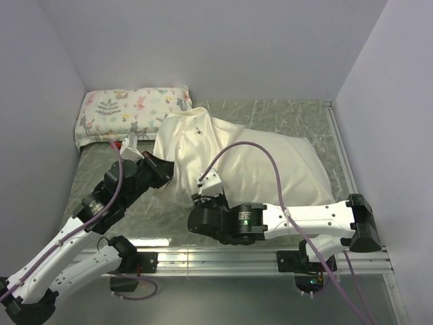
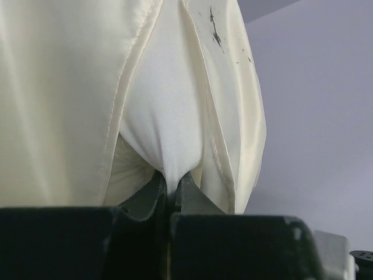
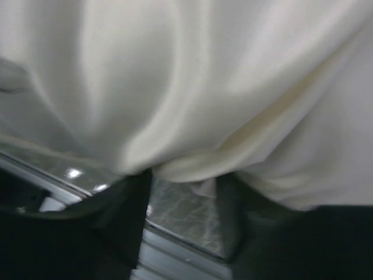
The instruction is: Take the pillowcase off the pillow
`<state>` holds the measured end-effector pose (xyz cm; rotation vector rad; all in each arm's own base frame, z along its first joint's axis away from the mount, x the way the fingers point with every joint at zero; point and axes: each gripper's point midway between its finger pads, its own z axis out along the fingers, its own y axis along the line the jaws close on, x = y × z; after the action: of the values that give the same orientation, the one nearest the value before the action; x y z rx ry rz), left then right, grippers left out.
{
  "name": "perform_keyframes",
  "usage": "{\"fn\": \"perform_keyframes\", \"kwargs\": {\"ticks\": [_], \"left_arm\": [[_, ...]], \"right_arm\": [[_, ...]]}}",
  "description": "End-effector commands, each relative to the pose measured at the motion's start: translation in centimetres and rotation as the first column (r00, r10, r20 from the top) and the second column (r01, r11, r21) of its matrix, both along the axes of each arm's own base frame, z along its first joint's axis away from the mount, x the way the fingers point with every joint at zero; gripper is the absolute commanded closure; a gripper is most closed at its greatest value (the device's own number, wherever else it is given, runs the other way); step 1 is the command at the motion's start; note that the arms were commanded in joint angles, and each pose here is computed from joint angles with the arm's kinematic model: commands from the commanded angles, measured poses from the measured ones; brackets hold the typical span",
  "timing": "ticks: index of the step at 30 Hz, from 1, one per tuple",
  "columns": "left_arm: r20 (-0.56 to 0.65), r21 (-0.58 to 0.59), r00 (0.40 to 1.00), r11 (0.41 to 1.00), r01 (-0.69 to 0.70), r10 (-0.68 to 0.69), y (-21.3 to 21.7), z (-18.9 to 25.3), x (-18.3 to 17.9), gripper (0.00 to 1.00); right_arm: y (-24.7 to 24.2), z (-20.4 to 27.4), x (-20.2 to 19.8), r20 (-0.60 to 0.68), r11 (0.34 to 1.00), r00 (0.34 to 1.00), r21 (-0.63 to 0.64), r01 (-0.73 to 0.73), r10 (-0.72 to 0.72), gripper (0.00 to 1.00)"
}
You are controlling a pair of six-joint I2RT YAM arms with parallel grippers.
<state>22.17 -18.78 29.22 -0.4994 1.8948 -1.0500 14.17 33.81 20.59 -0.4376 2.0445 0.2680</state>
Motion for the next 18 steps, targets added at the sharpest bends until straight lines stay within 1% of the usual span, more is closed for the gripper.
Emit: {"fn": "perform_keyframes", "kwargs": {"ticks": [1,2,3,4,5,6,8,11,13,15,16,17,18], "left_arm": [[0.249,-0.158,0.965,0.986,-0.046,0.085,1.7,10.8,0.0,1.0],[0.268,-0.15,0.96,0.987,-0.048,0.088,2.1,11.9,-0.2,1.0],[0.267,-0.138,0.959,0.989,-0.057,0.092,2.0,12.0,0.1,1.0],[0.27,-0.131,0.958,0.99,-0.058,0.092,2.1,12.3,0.1,0.99],[0.289,-0.125,0.952,0.99,-0.063,0.097,2.4,13.3,0.0,1.0],[0.283,-0.105,0.954,0.992,-0.072,0.099,2.3,13.1,0.3,0.99],[0.297,-0.092,0.947,0.991,-0.098,0.121,2.8,13.9,0.5,1.0],[0.307,-0.079,0.945,0.992,-0.094,0.114,2.6,14.6,0.8,1.0],[0.302,-0.061,0.944,0.99,-0.123,0.136,3.1,14.7,1.1,1.0],[0.32,-0.057,0.935,0.988,-0.145,0.155,3.8,15.6,1.1,1.0],[0.313,-0.043,0.937,0.988,-0.15,0.156,4.1,15.5,1.1,1.0],[0.32,-0.038,0.934,0.987,-0.156,0.16,4.4,16.0,1.1,1.0],[0.316,-0.028,0.935,0.987,-0.16,0.16,4.5,16.0,1.3,1.0]], "right_arm": [[-3.0,1.4,2.0,0.078,0.985,0.982,0.016,0.171,-0.171,0.6],[-3.4,1.2,2.1,0.074,0.983,0.98,0.019,0.184,-0.185,0.67],[-4.3,0.7,2.1,0.074,0.982,0.979,0.001,0.19,-0.189,0.81],[-4.9,0.5,2.1,0.073,0.98,0.977,-0.002,0.201,-0.2,0.89],[-5.4,0.2,2.2,0.069,0.976,0.973,0.006,0.218,-0.218,0.94],[-6.5,-0.5,2.1,0.07,0.974,0.972,-0.016,0.225,-0.224,0.97],[-7.4,-1.4,2.1,0.052,0.969,0.968,-0.015,0.247,-0.246,0.99],[-9.0,-3.5,2.1,0.014,0.963,0.963,-0.027,0.269,-0.268,1.0],[-11.2,-5.0,2.8,-0.003,0.946,0.948,-0.06,0.319,-0.319,1.0],[-13.6,-6.2,4.2,-0.017,0.92,0.921,-0.059,0.389,-0.39,1.0],[-14.2,-6.8,4.5,-0.047,0.913,0.912,-0.057,0.404,-0.407,1.0],[-15.1,-7.3,5.1,-0.052,0.909,0.909,-0.068,0.411,-0.414,1.0],[-16.9,-7.9,6.3,-0.064,0.882,0.88,-0.04,0.47,-0.471,1.0]]}}
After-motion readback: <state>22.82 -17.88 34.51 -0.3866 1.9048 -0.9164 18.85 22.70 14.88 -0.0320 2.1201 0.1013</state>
